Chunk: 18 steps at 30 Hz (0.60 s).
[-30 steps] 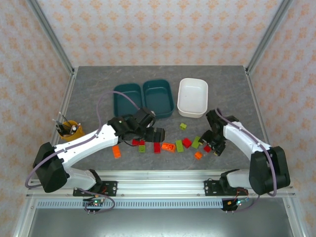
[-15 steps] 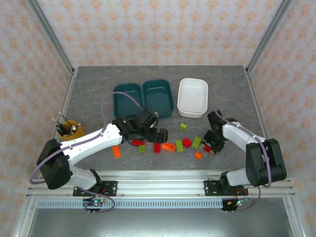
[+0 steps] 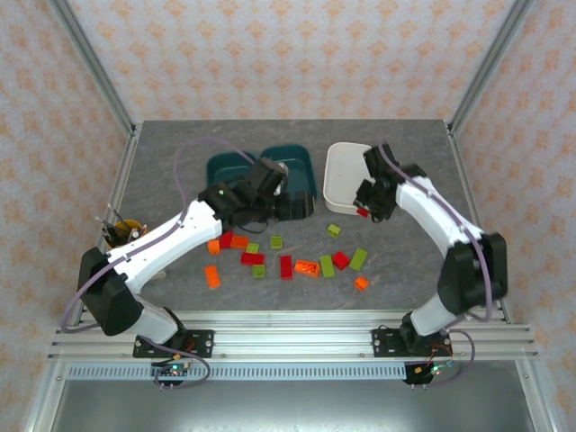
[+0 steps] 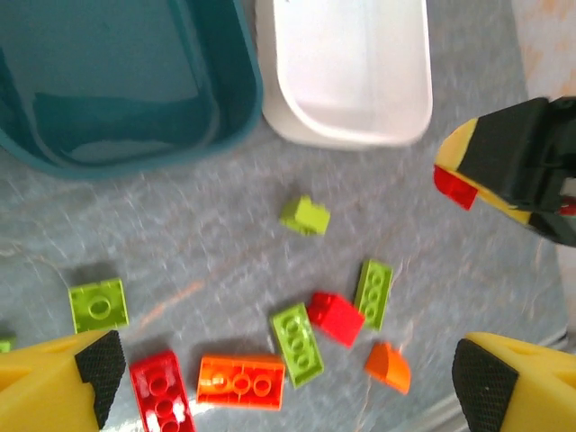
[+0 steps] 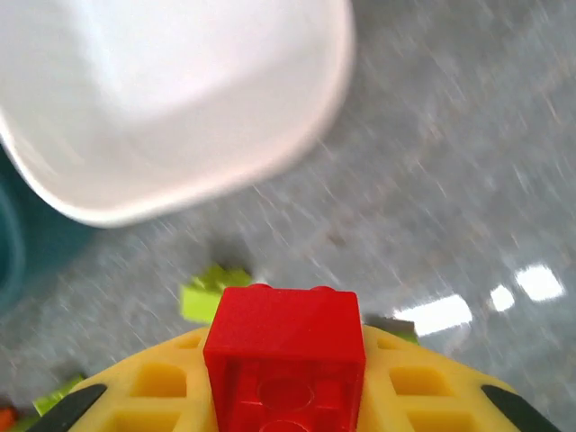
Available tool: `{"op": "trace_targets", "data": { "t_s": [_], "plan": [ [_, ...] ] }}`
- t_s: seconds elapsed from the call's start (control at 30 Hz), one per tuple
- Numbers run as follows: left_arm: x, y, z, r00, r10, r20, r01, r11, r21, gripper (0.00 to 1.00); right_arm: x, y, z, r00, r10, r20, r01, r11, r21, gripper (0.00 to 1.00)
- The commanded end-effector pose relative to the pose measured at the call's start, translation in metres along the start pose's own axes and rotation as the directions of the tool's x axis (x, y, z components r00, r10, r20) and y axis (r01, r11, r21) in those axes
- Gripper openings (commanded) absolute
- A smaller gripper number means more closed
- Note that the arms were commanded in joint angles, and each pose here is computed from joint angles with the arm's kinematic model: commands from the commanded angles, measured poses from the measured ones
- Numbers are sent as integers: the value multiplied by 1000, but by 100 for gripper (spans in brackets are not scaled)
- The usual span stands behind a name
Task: Sort the legos into containers by color
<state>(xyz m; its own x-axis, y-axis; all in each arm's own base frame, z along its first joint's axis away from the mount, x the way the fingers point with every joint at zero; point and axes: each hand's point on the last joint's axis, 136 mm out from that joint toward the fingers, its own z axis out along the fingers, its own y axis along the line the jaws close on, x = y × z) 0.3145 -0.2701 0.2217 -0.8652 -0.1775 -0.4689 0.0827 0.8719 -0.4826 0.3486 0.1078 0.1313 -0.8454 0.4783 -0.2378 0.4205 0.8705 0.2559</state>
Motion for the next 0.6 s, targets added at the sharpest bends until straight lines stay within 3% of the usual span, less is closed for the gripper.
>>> {"op": "trace_targets", "data": {
  "t_s": [0.0, 0.3, 0.43, 0.57],
  "plan": [
    [-24, 12, 4, 995, -101, 14, 101, 995, -7, 97, -24, 9, 25, 999, -49, -9, 50, 995, 84, 31],
    [-67, 13, 16, 980, -192, 51, 190, 981, 32, 97, -69, 20, 93, 995, 12, -95, 5, 985, 172, 34],
    [-66, 20, 19, 976, -213, 48, 213, 977, -1, 97, -73, 20, 101, 994, 12, -107, 9, 982, 191, 49],
    [-55, 38, 14, 971, -233, 45, 236, 970, -65, 97, -81, 39, 73, 998, -58, -37, 63, 988, 144, 61]
  ]
}}
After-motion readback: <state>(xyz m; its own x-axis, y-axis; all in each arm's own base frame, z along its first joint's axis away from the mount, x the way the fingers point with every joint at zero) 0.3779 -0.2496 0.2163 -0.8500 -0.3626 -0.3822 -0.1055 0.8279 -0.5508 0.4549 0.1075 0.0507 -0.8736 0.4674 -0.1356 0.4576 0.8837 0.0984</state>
